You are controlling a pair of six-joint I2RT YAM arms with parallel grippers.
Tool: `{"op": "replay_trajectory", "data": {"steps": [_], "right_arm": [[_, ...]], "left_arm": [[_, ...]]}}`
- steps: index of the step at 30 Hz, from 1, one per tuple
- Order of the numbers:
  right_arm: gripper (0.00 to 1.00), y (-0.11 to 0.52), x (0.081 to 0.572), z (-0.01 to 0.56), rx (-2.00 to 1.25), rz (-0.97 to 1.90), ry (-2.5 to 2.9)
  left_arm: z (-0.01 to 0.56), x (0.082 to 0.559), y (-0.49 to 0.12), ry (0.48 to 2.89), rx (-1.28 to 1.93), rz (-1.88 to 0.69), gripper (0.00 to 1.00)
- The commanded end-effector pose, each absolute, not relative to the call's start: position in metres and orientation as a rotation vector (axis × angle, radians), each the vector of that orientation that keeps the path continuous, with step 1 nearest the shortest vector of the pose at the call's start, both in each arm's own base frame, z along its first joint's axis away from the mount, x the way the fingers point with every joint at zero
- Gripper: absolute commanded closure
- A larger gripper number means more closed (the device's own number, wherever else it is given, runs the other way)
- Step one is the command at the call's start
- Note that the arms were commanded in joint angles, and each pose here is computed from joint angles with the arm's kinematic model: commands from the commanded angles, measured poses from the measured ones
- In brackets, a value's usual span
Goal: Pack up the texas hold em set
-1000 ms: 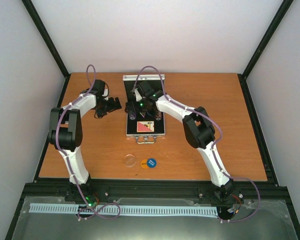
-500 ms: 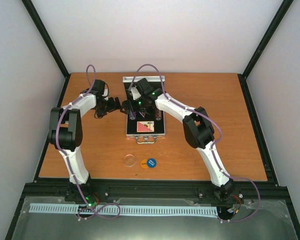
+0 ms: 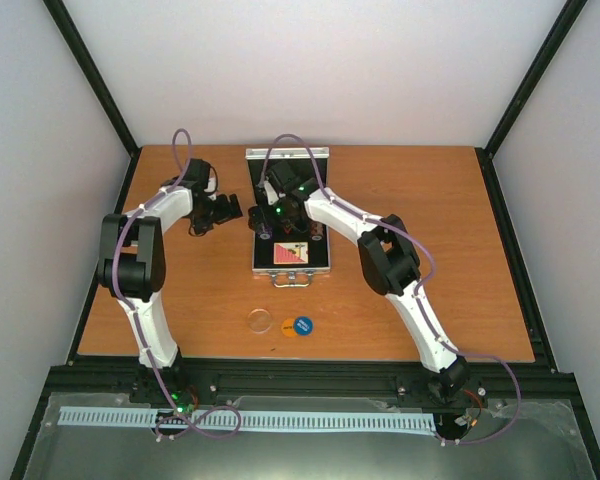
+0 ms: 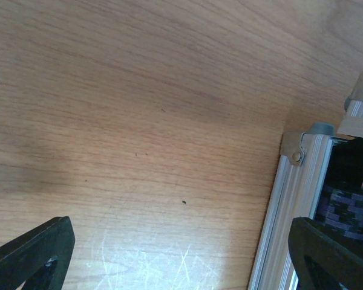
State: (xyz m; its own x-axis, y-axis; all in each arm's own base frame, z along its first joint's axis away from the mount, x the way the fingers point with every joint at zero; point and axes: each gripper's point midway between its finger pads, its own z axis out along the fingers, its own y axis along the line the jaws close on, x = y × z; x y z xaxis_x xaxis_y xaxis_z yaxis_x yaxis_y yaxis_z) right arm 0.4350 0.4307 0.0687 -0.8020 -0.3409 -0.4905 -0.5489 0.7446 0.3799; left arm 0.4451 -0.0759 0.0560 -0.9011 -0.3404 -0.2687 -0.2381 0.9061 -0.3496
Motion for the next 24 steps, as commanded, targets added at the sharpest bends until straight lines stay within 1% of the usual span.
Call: {"op": "replay_trajectory", "data": {"steps": [1, 7, 11, 16, 21, 24], "right_arm": [[0.00, 0.396, 0.436, 0.029, -0.640, 0.491, 2.672], [0.00, 0.399, 0.434, 0.032, -0.655, 0.530, 2.658], [0.00, 0.408, 0.436, 0.053, -0.709, 0.585, 2.582], [0.00, 0.406, 0.436, 0.081, -0.733, 0.581, 2.540], [0.00, 0.405, 0.420, 0.094, -0.767, 0.613, 2.555], [0.00, 0.405, 0.406, 0.101, -0.819, 0.583, 2.545]], "left_arm": [[0.058, 0.451, -0.078, 2.744, -0.405, -0.454, 0.00], [0.059, 0.454, -0.079, 2.739, -0.404, -0.463, 0.00], [0.060, 0.453, -0.079, 2.740, -0.404, -0.459, 0.00], [0.060, 0.453, -0.079, 2.739, -0.406, -0.456, 0.00], [0.062, 0.455, -0.079, 2.733, -0.408, -0.458, 0.00], [0.063, 0.456, -0.078, 2.730, -0.404, -0.452, 0.00]]}}
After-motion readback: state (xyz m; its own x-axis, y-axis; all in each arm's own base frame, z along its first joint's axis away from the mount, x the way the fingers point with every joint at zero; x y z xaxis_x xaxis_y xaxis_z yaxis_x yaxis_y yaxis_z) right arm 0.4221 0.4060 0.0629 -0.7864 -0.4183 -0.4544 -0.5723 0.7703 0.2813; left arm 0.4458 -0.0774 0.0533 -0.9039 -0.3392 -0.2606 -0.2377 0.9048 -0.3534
